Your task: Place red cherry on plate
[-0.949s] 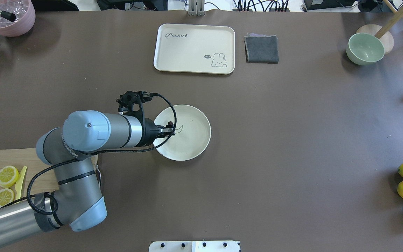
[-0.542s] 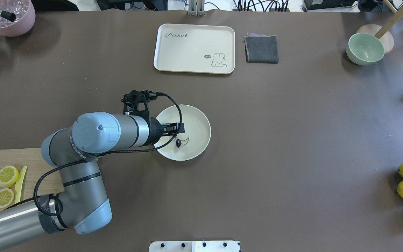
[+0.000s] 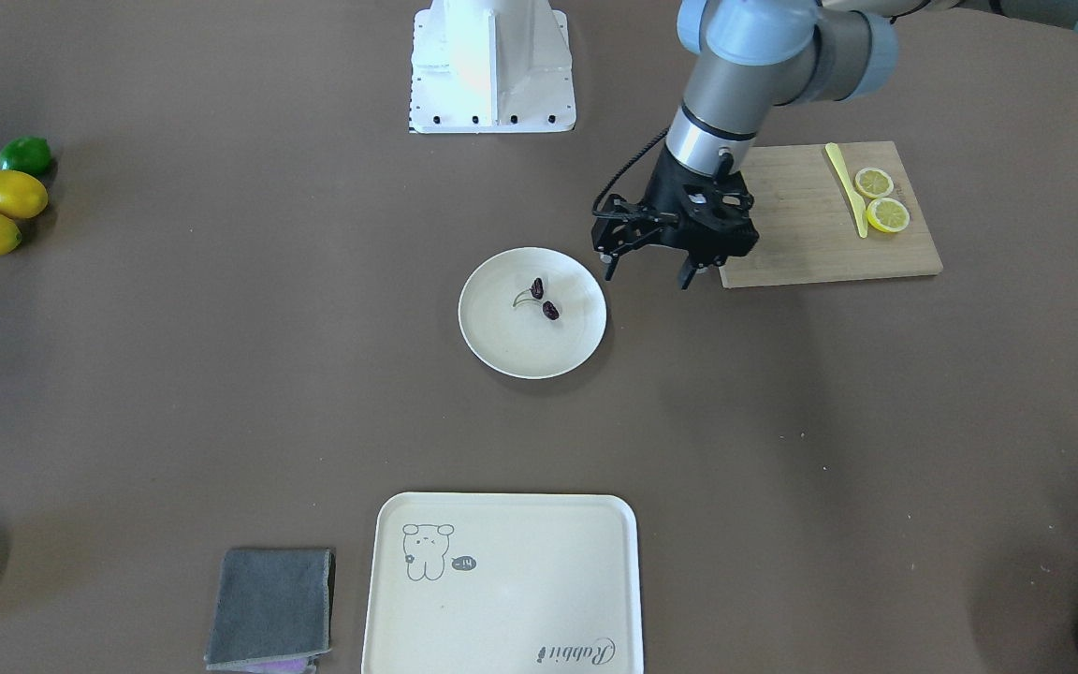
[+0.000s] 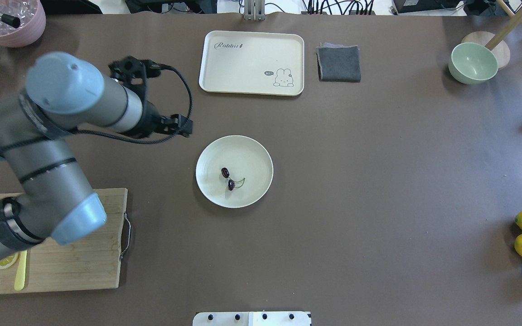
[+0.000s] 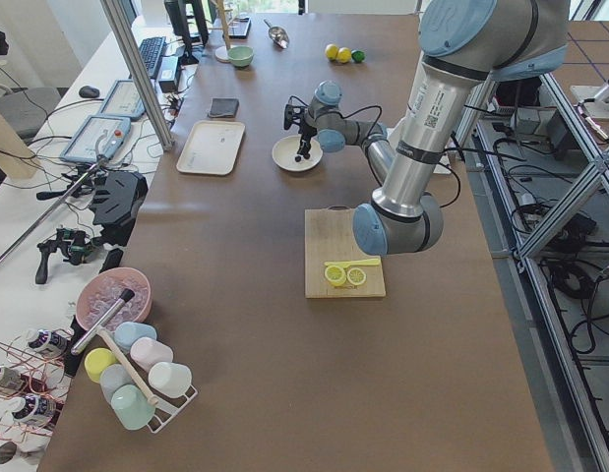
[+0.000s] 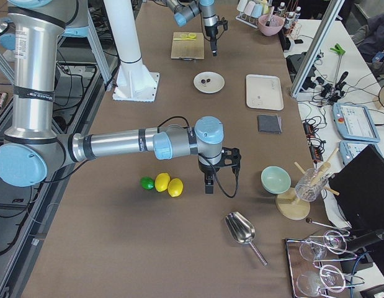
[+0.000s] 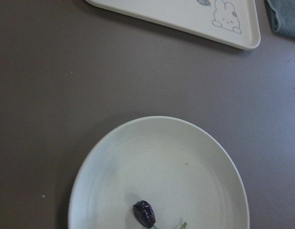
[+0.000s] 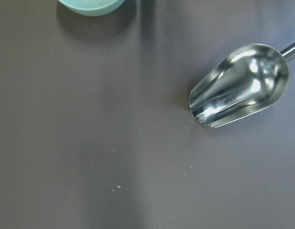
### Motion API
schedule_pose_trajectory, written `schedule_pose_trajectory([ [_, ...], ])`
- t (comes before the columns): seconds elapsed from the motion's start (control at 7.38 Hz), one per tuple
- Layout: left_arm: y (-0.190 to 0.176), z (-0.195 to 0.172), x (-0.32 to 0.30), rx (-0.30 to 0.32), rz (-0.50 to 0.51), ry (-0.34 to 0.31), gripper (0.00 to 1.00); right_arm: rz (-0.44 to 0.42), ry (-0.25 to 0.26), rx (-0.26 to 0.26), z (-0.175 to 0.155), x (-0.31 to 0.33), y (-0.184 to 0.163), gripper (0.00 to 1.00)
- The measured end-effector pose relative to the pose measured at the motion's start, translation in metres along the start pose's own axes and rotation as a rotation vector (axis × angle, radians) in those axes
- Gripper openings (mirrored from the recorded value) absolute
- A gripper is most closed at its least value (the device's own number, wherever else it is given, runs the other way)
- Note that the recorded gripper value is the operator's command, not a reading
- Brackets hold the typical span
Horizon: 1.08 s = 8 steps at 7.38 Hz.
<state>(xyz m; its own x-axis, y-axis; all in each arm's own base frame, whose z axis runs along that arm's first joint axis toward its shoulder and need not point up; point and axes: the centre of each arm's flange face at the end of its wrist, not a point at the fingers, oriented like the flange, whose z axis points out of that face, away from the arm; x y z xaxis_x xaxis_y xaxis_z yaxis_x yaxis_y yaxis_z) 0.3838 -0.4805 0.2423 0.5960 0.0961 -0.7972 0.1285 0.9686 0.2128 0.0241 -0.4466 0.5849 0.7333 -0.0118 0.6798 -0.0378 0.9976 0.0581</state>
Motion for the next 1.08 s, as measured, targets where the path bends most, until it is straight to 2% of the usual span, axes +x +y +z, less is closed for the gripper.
schedule_pose_trajectory([
  [0.27,-0.060,-0.066,-0.114,-0.081,0.144,-0.093,0.98,-0.106,0.060,-0.072,0.000,0.023,0.006,1.00],
  [0.54,-0.088,-0.138,-0.277,-0.147,0.266,-0.163,0.98,-0.145,0.089,-0.116,0.002,0.041,0.014,1.00],
  [0.68,-0.084,-0.160,-0.352,-0.176,0.289,-0.178,0.98,-0.145,0.092,-0.123,0.003,0.045,0.015,1.00],
  [0.81,-0.069,-0.172,-0.420,-0.203,0.258,-0.187,0.98,-0.145,0.093,-0.126,0.004,0.047,0.016,1.00],
  [1.08,-0.025,-0.174,-0.513,-0.248,0.143,-0.199,0.98,-0.146,0.093,-0.127,0.005,0.048,0.017,1.00],
])
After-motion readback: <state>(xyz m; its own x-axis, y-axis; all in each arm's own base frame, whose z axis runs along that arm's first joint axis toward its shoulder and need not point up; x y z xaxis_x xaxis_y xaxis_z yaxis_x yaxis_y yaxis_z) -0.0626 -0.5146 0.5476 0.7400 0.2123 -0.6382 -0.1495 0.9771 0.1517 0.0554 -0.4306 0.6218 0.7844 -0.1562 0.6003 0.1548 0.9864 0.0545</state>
